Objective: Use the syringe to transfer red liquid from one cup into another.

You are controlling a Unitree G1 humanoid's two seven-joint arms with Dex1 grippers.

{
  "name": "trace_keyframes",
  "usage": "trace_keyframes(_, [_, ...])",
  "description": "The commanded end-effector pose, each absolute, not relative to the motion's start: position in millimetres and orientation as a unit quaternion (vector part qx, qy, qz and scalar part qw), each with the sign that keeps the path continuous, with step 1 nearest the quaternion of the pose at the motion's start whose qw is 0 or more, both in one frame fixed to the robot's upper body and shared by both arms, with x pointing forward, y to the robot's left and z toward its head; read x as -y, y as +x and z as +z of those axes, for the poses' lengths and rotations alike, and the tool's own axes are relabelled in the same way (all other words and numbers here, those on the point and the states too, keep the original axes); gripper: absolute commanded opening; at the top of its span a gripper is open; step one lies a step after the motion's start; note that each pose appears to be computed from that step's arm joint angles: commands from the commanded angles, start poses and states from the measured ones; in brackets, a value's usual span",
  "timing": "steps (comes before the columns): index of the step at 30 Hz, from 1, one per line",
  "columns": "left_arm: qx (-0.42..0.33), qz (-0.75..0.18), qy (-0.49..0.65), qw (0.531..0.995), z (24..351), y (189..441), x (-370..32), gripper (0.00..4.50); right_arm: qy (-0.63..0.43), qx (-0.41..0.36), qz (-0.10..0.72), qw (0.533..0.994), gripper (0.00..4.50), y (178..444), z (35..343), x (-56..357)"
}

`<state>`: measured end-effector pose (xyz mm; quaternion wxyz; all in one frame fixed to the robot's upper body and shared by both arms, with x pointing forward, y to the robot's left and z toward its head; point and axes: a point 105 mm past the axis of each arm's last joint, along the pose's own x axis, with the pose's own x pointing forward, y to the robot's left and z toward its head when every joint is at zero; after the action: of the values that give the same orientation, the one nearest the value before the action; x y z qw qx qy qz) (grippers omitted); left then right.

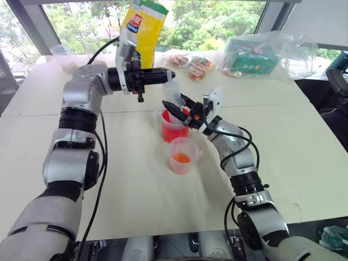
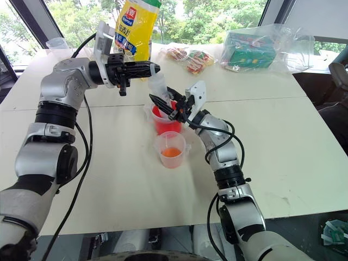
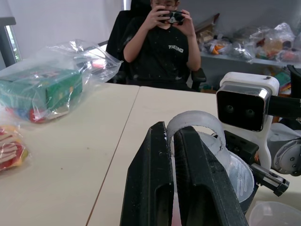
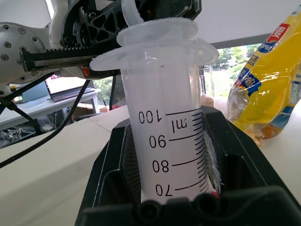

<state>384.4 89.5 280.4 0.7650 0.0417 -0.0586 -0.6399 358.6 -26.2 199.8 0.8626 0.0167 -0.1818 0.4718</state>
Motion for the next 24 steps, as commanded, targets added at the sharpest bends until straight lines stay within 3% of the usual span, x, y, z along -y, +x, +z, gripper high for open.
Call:
trace_keyframes(1, [0.101, -0.624, 0.053, 0.773, 310, 384, -93, 0.06, 0.019, 0.213, 0.505, 0.836, 1.4, 345, 218, 12])
trace_keyframes(24, [0.181, -0.59, 0.014, 0.787, 358, 385, -100, 0.06, 0.025, 0.178, 0.52, 0.835, 1.4, 344, 199, 11])
